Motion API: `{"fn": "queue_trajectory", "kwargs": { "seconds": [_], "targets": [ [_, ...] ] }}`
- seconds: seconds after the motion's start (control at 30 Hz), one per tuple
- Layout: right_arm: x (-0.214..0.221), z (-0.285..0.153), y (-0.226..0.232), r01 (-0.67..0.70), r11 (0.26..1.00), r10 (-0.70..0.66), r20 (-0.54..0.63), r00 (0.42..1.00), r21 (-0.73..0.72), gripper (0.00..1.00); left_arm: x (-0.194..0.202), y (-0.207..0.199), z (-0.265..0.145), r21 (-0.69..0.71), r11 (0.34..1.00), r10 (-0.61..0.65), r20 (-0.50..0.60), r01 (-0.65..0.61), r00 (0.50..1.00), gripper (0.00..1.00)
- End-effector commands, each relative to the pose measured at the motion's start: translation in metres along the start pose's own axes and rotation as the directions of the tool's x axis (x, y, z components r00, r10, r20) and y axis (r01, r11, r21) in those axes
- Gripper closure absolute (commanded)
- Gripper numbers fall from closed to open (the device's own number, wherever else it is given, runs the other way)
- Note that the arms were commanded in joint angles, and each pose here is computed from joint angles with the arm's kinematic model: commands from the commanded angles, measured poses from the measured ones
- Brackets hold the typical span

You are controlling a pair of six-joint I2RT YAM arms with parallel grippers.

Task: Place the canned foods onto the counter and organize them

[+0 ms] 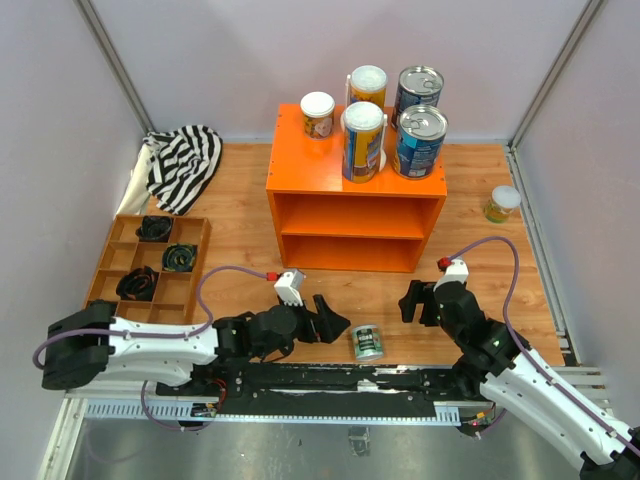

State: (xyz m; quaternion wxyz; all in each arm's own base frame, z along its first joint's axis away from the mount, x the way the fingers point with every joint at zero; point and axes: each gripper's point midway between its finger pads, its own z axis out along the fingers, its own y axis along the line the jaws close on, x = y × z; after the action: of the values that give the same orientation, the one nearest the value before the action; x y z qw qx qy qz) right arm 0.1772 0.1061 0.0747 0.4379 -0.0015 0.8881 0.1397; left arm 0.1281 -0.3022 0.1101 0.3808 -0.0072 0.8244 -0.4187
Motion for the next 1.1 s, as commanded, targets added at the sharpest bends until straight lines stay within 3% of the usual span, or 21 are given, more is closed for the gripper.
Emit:
{"fn": "queue_trajectory", "kwargs": {
  "seconds": [0.0,0.33,1.07],
  "targets": [
    [0.004,0.000,-0.005,-0.001,1.000,0.001,-0.003,1.000,0.027,0.15,-0.002,-0.028,0.011,0.073,0.992,-0.109,0.034,0.106,0.993,0.01],
    [0.002,-0.001,-0.003,-0.012,1.000,0.012,0.013,1.000,0.014,0.15,0.018,-0.020,0.023,0.031,0.959,-0.281,-0.008,0.282,0.960,0.01],
    [-0.002,0.001,-0.005,-0.005,1.000,0.004,0.058,0.998,0.010,0.15,0.060,-0.025,0.049,-0.117,0.955,-0.288,-0.134,0.273,0.948,0.01]
  ]
}}
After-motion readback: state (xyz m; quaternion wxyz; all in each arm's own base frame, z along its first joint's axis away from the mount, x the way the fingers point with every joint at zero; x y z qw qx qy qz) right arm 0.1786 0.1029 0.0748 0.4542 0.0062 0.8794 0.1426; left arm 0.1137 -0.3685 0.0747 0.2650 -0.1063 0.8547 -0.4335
